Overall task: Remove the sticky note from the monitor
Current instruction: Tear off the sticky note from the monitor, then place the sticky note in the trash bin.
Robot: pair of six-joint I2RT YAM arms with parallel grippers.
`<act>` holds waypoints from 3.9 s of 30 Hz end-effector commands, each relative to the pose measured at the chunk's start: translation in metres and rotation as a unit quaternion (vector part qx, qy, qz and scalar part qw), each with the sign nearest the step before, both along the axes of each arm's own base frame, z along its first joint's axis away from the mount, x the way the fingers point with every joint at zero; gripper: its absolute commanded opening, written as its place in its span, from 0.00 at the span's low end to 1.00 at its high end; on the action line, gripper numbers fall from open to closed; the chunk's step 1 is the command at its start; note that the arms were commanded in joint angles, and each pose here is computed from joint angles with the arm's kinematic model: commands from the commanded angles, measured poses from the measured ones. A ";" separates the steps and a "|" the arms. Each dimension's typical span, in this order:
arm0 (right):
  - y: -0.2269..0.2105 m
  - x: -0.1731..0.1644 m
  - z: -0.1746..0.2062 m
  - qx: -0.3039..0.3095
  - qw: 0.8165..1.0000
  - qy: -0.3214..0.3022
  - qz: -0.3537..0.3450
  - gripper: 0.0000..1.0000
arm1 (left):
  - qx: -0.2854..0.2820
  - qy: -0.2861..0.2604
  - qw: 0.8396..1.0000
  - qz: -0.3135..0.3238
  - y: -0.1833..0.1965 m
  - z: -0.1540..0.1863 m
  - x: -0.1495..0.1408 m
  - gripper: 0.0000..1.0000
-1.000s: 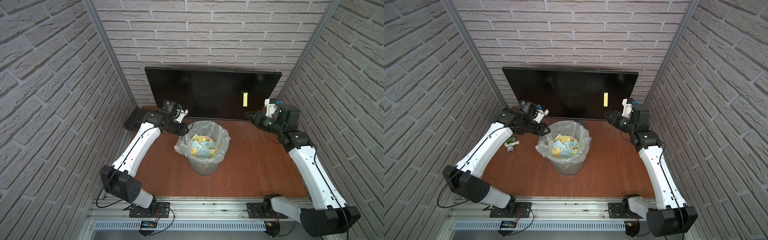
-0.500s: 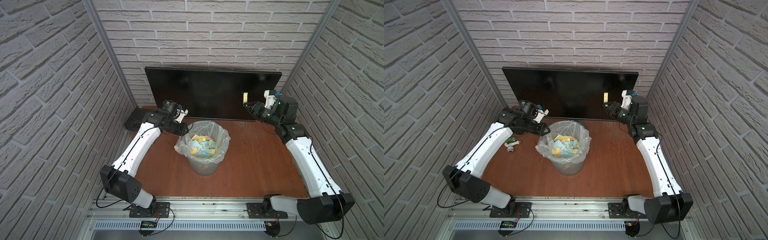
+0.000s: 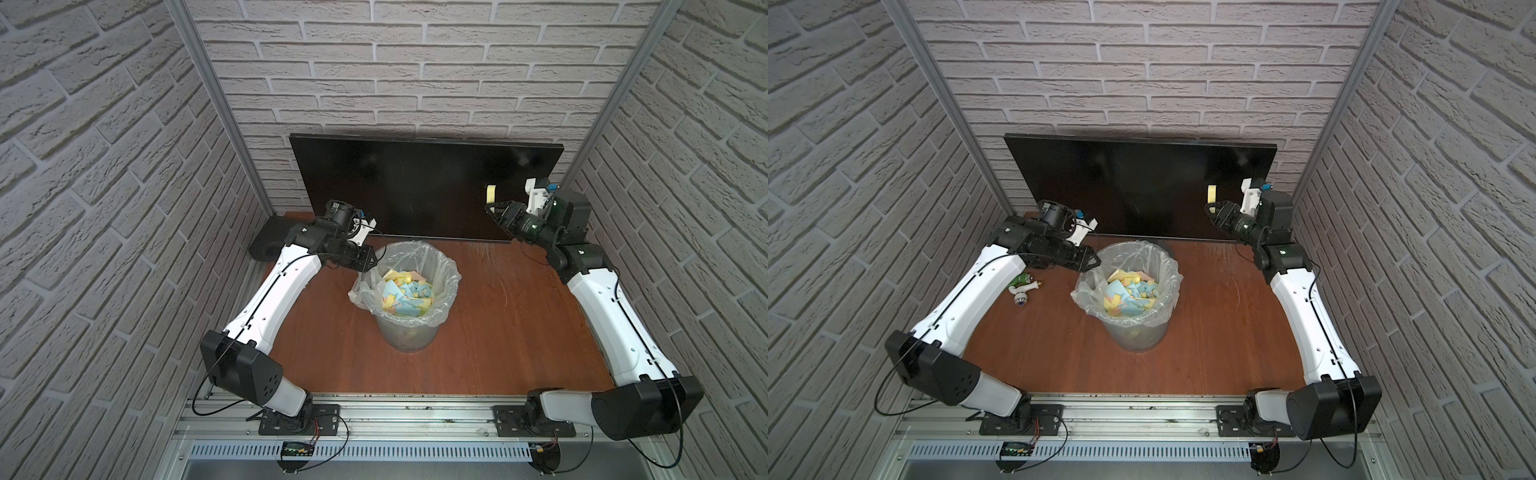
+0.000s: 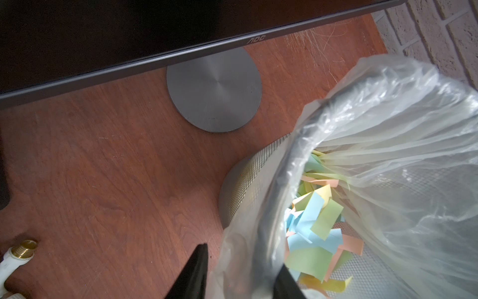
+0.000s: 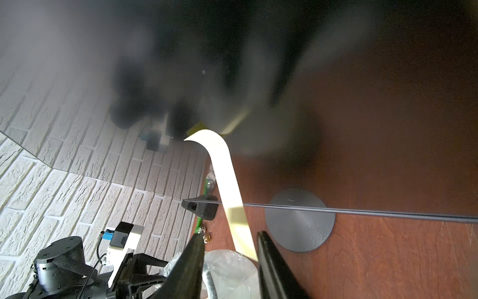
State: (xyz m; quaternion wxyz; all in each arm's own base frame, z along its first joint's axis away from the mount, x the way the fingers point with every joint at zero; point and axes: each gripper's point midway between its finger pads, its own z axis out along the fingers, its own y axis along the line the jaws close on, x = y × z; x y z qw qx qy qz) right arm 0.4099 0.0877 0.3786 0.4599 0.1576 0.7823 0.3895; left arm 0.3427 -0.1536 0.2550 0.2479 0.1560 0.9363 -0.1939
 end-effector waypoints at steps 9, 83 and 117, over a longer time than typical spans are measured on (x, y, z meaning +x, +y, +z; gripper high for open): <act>0.004 -0.001 0.035 0.008 0.999 -0.052 0.010 0.05 | 0.000 -0.017 1.000 0.008 0.006 0.011 0.004 0.37; 0.218 -0.137 -0.091 -0.347 0.886 0.006 0.307 0.03 | -0.002 -0.020 1.000 0.010 0.008 0.013 0.001 0.38; 0.211 -0.121 -0.099 -0.404 0.872 0.026 0.277 0.32 | -0.005 -0.023 1.000 0.009 0.008 0.016 0.002 0.38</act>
